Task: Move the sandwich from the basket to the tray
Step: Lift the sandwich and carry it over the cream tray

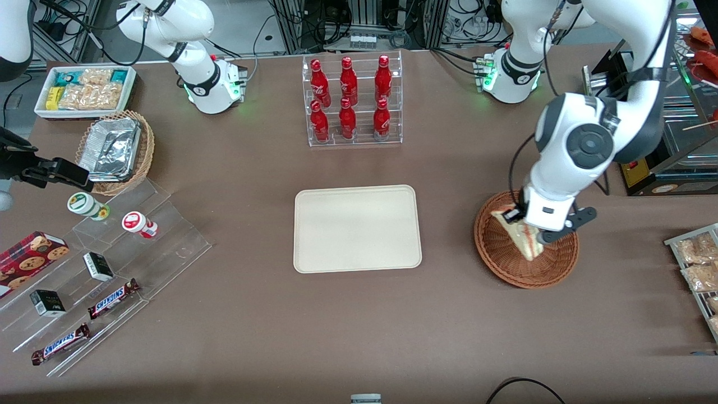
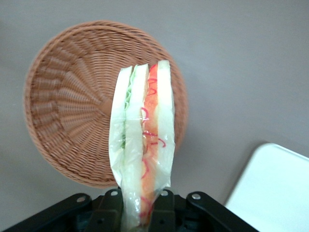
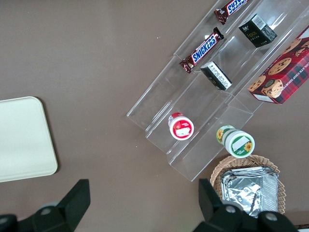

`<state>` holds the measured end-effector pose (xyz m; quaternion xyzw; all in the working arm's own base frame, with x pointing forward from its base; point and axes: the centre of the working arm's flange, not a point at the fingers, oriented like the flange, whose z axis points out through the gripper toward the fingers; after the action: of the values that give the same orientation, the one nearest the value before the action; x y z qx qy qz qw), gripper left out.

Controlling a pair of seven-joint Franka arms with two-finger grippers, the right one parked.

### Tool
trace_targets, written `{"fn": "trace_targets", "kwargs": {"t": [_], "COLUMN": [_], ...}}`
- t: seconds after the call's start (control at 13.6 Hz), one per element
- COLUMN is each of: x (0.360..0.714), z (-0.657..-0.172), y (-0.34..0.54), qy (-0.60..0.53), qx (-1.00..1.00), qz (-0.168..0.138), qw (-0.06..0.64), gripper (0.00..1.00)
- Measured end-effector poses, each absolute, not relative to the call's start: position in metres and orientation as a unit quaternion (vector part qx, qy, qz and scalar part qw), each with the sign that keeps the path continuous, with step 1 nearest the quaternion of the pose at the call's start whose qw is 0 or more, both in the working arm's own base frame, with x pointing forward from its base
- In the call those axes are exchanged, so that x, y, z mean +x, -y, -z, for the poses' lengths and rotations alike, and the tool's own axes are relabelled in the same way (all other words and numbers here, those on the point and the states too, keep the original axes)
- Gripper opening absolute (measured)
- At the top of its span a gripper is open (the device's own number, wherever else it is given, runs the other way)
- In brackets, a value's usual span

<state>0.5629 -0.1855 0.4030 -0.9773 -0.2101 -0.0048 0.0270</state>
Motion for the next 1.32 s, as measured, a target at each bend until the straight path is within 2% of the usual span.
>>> {"fn": "trace_targets", "kwargs": {"t": [0.44, 1.1, 1.32], "x": [0.543, 0.501, 0.491], "z": [-0.39, -0.3, -0.272], "y": [0.313, 0.492, 0.523], "qy": [0.123, 0.009, -0.008], "qx": [-0.992, -1.0, -1.0], "qz": [0.007, -0.017, -0.012], "qw": [0.019, 0.015, 0.004], "gripper": [0.15, 0.15, 0.15]}}
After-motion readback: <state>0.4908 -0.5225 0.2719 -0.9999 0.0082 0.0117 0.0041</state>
